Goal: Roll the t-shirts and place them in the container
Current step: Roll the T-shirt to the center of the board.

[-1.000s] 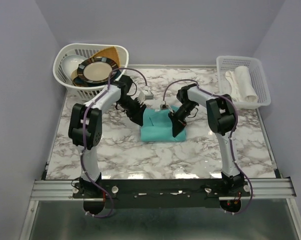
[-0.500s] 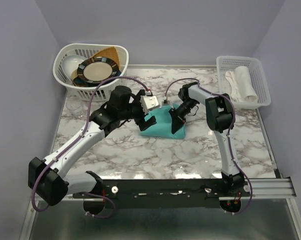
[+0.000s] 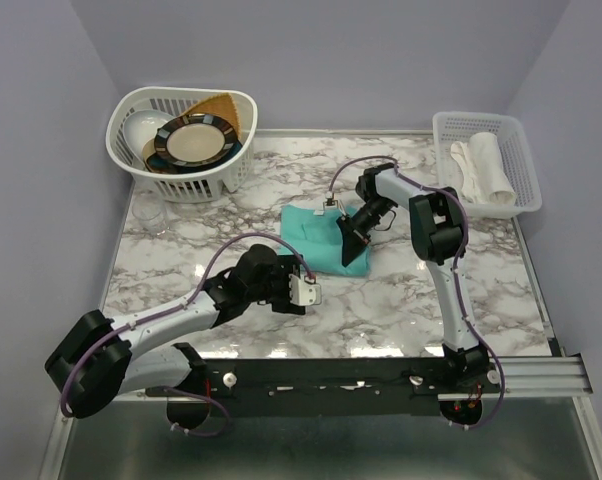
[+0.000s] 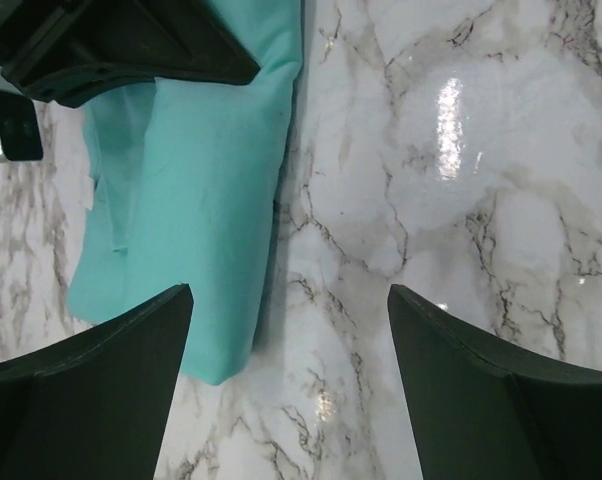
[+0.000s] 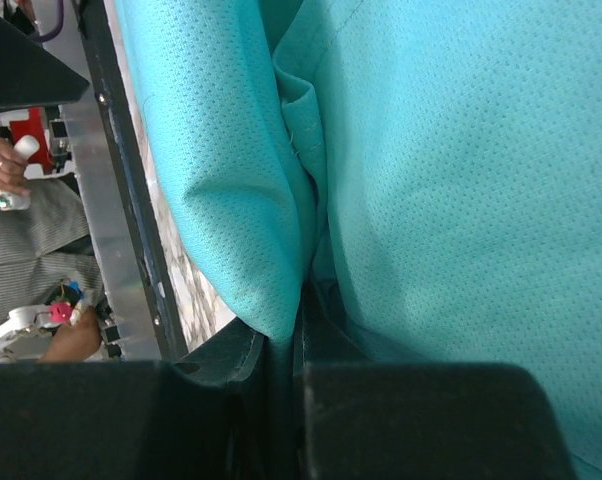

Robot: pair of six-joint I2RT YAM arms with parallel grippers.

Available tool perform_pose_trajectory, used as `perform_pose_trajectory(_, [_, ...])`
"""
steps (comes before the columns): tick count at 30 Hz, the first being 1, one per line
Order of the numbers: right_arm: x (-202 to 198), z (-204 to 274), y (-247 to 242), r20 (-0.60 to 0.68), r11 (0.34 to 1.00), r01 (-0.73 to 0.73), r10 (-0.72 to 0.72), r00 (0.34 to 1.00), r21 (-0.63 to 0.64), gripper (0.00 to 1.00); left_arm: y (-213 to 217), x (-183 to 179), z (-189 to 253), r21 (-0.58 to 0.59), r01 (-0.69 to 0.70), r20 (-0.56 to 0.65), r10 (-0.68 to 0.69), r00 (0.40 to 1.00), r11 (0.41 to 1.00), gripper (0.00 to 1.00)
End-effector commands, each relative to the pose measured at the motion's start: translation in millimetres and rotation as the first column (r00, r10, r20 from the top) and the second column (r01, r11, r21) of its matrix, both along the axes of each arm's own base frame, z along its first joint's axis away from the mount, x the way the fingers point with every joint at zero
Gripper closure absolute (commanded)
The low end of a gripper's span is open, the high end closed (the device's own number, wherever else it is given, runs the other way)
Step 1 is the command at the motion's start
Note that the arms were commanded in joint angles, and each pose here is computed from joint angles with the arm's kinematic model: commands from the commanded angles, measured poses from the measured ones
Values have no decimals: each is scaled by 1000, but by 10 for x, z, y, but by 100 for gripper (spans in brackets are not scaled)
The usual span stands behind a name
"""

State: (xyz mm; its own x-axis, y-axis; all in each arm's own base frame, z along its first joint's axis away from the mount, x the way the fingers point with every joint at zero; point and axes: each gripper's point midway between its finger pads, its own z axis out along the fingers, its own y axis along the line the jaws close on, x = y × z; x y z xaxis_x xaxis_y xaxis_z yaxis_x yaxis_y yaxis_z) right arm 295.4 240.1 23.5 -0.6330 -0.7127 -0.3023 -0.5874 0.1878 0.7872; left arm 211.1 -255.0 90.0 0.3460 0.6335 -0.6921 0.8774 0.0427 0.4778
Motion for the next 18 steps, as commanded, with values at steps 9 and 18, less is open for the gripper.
perform_pose_trajectory(9, [-161, -97, -140, -96, 997, -34, 28, 995, -69, 85, -80, 276, -277, 132, 57, 120, -73, 990, 990, 11])
perform_pose_trajectory(18, [-160, -89, -142, -94, 997, -33, 27, 995, -64, 84, -26, 511, -456, 231, 23, -6, -22, 1000, 973, 14])
